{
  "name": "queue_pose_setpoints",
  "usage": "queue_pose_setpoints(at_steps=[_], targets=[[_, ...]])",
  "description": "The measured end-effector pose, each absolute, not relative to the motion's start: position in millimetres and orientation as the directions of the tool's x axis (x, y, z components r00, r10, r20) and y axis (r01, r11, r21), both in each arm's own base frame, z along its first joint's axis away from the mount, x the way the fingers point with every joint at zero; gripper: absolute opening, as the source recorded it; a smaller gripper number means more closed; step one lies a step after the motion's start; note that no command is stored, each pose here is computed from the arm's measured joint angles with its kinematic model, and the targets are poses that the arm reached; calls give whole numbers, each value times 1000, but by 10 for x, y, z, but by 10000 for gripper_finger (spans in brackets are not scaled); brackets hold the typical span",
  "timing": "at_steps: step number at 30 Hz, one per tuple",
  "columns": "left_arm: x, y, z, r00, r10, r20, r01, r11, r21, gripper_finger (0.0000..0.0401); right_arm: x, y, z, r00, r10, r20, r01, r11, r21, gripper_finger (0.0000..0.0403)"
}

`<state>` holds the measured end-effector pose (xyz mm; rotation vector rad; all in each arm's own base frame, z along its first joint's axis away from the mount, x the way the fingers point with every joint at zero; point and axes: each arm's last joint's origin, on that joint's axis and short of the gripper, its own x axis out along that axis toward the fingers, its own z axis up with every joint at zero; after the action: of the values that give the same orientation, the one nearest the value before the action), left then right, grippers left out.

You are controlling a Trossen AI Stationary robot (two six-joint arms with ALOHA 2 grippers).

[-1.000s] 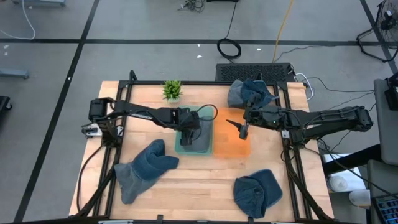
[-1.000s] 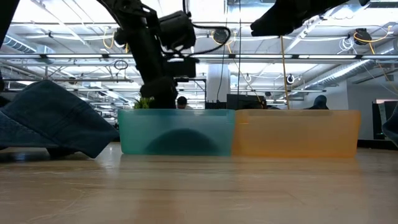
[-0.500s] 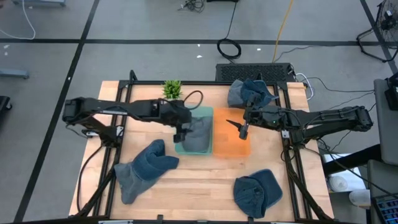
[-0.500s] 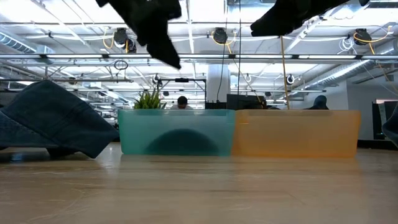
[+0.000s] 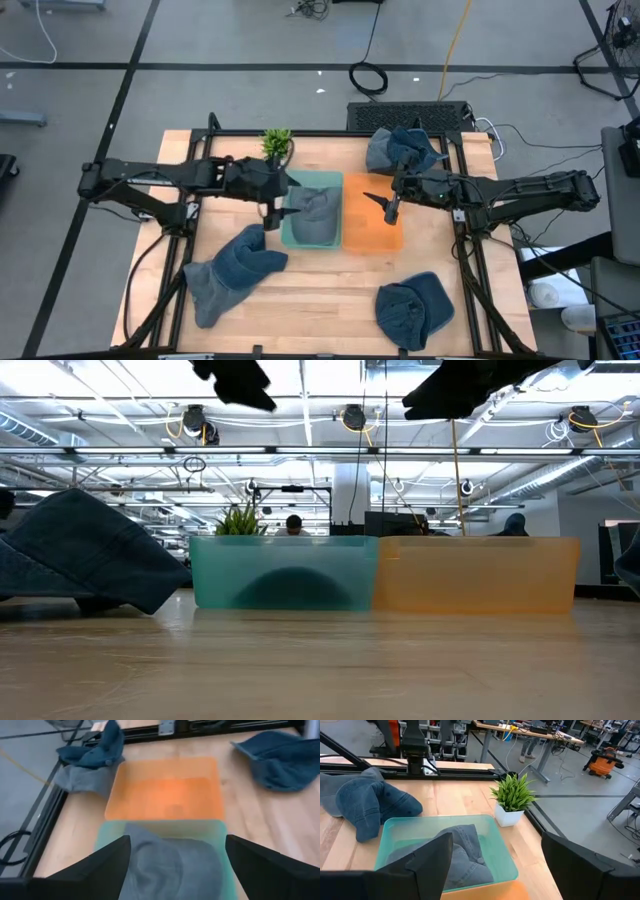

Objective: Pick & Place hat
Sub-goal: Put the top gray cap into the green bin

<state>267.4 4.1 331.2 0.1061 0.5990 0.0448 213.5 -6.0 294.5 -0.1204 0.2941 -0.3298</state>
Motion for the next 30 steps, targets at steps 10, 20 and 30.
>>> queue_pose_setpoints(at_steps=[10,20,30], targets=[[2424,-183,3465,839,95,-536,-11,987,158,297,2133,-56,2937,903,-332,-272,296,941,-166,293],[2003,-182,3438,908,174,-381,-107,976,191,311,2136,-49,2939,911,-310,-273,276,948,-156,293],[1421,-15,3201,881,442,-170,-422,895,141,318,2164,53,3008,857,-486,-168,472,873,-120,293]])
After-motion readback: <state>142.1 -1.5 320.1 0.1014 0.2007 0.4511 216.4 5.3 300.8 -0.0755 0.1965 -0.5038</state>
